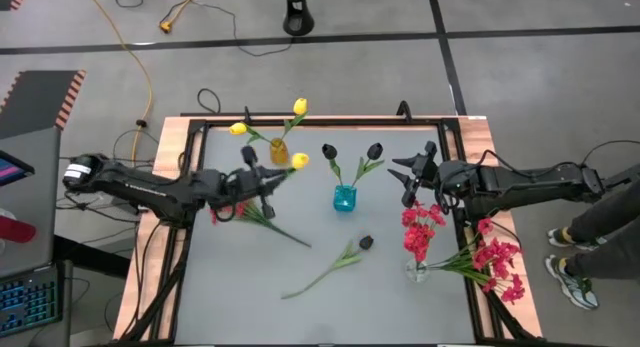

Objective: Sort flowers into vase by color
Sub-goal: Put the yellow flower into the yellow vase

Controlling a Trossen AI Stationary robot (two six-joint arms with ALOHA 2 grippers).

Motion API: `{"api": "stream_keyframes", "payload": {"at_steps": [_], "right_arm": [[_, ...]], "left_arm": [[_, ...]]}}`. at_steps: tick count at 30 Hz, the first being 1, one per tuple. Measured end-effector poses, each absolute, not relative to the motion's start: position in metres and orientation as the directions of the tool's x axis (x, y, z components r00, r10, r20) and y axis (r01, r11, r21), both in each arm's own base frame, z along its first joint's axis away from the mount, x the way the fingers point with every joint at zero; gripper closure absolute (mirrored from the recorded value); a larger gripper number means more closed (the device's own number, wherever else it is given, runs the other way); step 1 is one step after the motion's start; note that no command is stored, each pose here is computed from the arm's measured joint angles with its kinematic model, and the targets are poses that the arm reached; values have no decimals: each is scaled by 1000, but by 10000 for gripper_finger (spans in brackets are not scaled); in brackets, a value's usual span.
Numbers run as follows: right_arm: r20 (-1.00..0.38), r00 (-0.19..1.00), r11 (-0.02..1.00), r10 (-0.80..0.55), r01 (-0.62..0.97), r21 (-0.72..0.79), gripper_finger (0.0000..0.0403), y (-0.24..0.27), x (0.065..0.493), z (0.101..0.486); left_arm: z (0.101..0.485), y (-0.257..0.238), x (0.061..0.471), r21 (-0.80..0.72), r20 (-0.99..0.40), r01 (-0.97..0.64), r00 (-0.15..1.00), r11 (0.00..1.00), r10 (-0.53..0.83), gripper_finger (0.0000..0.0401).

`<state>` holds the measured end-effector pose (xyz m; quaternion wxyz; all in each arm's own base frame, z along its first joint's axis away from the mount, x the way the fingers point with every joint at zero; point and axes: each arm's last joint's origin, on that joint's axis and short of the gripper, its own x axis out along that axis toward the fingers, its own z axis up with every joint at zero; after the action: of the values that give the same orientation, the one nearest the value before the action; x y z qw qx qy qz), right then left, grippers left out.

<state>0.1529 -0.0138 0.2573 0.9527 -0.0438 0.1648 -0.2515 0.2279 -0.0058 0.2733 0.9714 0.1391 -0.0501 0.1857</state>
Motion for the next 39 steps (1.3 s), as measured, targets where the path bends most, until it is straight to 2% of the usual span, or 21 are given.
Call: {"api": "stream_keyframes", "payload": {"at_steps": [4,7,21,30,39], "right_arm": [[-292,819,870,-494,465,-166,237,-14,153,257],[-292,819,870,-494,465,-166,237,-14,153,257],[-292,819,870,-494,465,-166,237,-14,153,257],[-292,819,870,-494,465,-166,237,-14,153,257],[-292,819,870,-494,465,-166,237,-14,153,257]], "left_arm": [[257,4,210,283,328,-478,863,832,384,401],[251,15,204,275,371,-539,823,796,429,401],[246,72,204,284,410,-636,757,718,508,401],[246,88,198,244,424,-650,739,720,523,401],[241,96,197,218,371,-655,741,724,560,400]]}}
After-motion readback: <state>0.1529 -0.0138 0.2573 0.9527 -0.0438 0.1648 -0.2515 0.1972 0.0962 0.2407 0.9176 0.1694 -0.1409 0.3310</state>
